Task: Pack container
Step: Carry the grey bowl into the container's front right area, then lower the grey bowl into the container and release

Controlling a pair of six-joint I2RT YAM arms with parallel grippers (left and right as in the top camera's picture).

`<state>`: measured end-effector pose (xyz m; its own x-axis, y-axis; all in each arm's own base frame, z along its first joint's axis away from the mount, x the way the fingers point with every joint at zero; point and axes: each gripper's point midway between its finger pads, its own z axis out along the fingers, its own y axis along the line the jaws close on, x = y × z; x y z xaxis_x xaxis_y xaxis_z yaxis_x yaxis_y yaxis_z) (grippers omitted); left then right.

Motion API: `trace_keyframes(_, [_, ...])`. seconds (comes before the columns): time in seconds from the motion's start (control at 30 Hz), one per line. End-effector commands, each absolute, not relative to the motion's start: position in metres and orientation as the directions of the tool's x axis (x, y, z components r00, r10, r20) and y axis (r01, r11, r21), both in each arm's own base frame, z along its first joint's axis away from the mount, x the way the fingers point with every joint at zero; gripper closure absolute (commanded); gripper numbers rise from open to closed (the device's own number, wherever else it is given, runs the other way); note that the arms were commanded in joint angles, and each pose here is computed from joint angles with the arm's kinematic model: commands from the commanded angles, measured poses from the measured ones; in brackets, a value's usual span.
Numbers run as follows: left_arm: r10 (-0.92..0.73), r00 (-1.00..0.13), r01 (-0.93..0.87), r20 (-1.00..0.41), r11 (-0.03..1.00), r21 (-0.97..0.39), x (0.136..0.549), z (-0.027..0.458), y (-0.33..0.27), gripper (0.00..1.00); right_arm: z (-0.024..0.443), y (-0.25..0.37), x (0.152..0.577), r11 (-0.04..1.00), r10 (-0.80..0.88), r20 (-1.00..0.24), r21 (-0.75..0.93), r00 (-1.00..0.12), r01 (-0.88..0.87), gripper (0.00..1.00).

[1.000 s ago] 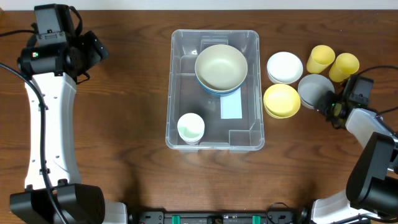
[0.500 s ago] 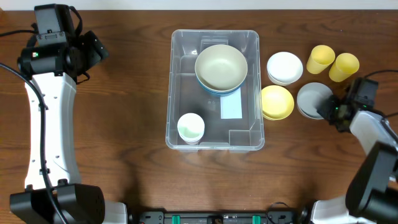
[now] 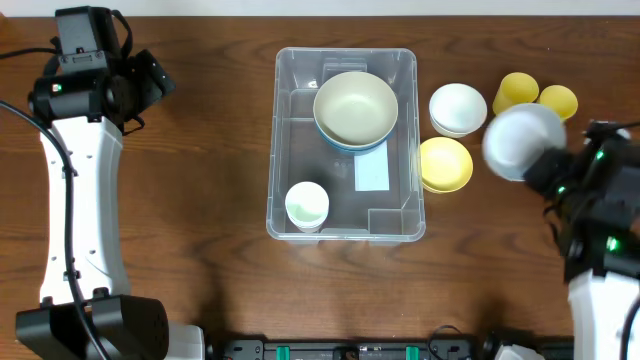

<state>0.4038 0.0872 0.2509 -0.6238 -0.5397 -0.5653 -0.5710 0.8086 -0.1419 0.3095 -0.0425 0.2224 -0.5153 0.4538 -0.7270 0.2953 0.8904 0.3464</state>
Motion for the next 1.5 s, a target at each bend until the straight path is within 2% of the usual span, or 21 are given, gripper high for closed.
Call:
trace_keyframes(0.0, [-0.538, -0.622, -0.58, -0.569, 0.805, -0.127, 0.405, 0.251, 0.091, 0.02, 0.245, 0.008, 0.302, 0.931, 0.344, -0.755, 0.35, -0.558, 0.101, 0.99])
trace_keyframes(0.13, [-0.538, -0.622, -0.58, -0.569, 0.805, -0.127, 0.405, 0.251, 0.091, 0.02, 0.258, 0.058, 0.295, 0.944, 0.225, -0.759, 0.326, -0.61, -0.057, 0.99])
trace_keyframes(0.3, [-0.538, -0.622, -0.58, -0.569, 0.805, -0.127, 0.405, 0.251, 0.091, 0.02, 0.256, 0.1, 0.299, 0.968, 0.061, -0.745, 0.207, -0.664, -0.143, 0.99])
trace_keyframes(0.63, [-0.538, -0.622, -0.58, -0.569, 0.805, -0.127, 0.405, 0.251, 0.091, 0.02, 0.213, 0.159, 0.317, 0.97, -0.2, -0.539, 0.008, -0.818, -0.242, 0.99])
trace_keyframes(0.83, [-0.538, -0.622, -0.58, -0.569, 0.805, -0.127, 0.405, 0.251, 0.091, 0.02, 0.177, 0.175, 0.333, 0.966, -0.243, -0.458, -0.035, -0.855, -0.256, 0.99])
trace_keyframes(1.33, [-0.538, -0.622, -0.58, -0.569, 0.805, -0.127, 0.405, 0.251, 0.091, 0.02, 0.1, 0.178, 0.337, 0.958, -0.285, -0.264, -0.096, -0.921, -0.269, 0.99])
trace_keyframes(1.47, [-0.538, -0.622, -0.58, -0.569, 0.805, -0.127, 0.405, 0.251, 0.091, 0.02, 0.099, 0.179, 0.338, 0.958, -0.285, -0.267, -0.095, -0.92, -0.269, 0.92])
